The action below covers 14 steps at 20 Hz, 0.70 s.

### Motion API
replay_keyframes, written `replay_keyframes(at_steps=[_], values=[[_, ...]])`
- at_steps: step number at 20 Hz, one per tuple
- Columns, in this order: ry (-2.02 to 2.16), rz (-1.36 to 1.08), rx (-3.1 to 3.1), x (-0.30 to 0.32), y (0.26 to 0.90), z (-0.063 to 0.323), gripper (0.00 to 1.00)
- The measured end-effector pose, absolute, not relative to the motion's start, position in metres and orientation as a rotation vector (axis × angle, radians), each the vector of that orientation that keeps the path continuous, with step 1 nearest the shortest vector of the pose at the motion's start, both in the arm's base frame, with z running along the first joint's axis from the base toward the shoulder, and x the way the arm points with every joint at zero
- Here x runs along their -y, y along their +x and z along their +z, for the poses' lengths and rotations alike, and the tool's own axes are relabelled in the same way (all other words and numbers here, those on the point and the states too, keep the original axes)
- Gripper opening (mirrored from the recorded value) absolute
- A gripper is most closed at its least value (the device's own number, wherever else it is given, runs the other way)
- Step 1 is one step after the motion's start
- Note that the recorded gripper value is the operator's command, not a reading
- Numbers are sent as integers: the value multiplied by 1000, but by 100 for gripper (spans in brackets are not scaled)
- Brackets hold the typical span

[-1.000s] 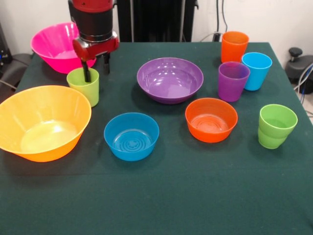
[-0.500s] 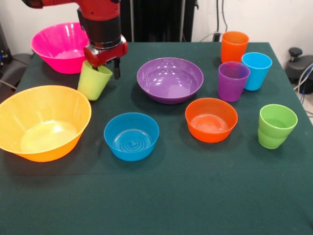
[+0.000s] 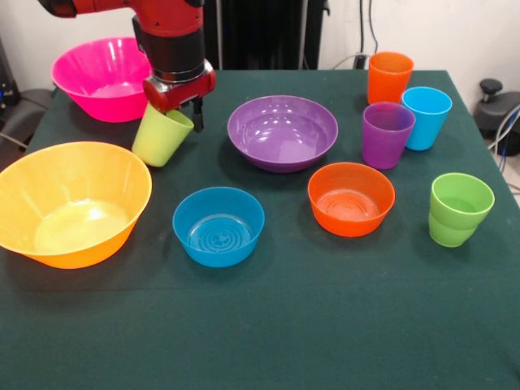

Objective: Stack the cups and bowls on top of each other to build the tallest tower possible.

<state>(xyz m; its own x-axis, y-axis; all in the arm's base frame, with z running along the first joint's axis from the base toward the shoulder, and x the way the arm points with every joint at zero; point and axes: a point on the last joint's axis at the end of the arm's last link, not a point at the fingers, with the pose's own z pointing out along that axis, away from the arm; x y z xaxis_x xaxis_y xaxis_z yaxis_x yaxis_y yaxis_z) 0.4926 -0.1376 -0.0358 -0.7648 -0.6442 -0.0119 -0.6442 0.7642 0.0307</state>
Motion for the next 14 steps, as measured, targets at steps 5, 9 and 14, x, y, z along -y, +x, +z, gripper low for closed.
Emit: replay_keyframes(at_steps=[5, 9, 14], values=[[-1080, 52, -2949, 137, 493, -36, 100], [-1079, 45, -2946, 138, 494, -34, 0], [-1066, -17, -2935, 150, 507, -24, 0]])
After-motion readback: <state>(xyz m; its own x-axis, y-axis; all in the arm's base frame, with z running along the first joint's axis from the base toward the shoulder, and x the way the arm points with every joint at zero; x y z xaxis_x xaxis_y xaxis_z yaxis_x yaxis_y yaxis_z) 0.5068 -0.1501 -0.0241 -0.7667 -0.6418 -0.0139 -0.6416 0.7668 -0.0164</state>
